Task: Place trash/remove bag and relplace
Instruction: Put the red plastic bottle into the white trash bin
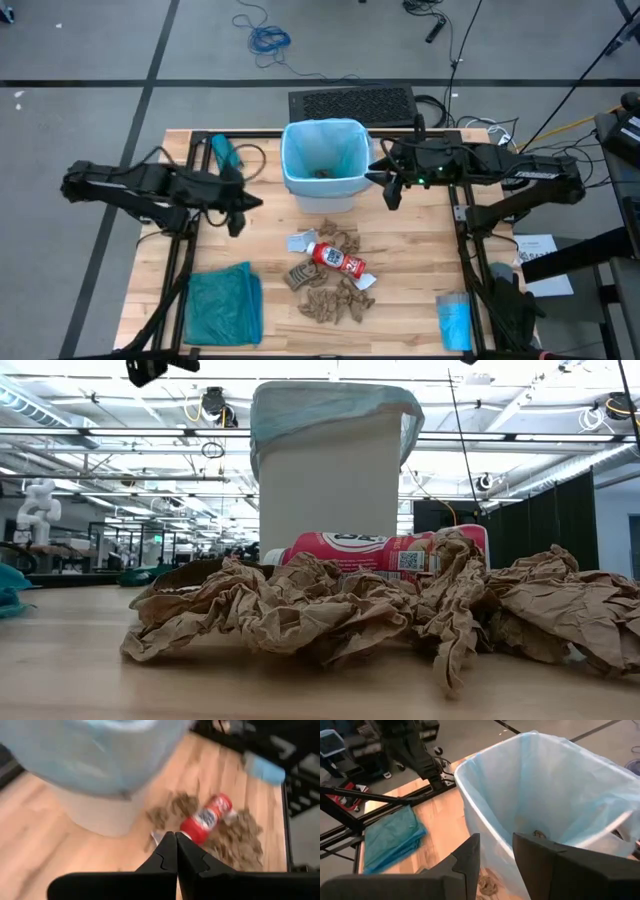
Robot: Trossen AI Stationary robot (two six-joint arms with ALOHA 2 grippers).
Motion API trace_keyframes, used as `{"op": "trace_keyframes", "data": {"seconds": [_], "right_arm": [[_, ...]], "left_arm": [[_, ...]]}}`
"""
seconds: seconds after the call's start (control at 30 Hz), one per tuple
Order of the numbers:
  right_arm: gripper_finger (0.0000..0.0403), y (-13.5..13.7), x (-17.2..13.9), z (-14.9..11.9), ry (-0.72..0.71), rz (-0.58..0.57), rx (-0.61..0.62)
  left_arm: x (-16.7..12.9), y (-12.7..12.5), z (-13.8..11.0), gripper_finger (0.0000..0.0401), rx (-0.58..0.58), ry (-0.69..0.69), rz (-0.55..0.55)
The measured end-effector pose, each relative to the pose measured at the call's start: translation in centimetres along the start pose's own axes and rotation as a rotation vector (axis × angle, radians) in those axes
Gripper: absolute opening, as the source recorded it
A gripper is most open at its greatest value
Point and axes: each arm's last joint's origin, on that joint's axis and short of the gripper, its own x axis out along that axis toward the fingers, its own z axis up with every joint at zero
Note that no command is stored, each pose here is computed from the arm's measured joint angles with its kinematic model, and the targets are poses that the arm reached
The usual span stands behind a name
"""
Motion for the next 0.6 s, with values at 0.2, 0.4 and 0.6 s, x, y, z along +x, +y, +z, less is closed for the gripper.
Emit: {"op": "trace_keyframes", "data": {"seconds": [0.2, 0.4, 0.6], "right_arm": [[0.0109, -0.2, -0.7, -0.3, 0.017, -0.015, 0.009], [0.0109, 0.3, -1.1, -1.1, 0.036, -0.081, -0.009], [0.0109, 1.1, -1.3, -2.8, 0.117, -0.087, 0.002]], "left_arm": [[2.8, -0.7, -0.2, 0.0000, 0.019, 0.111, 0.003], [5.8, -1.4, -0.4, 0.0000, 0.034, 0.178, 0.032], [8.3, -2.9, -0.7, 0.0000, 0.049, 0.219, -0.039]]}}
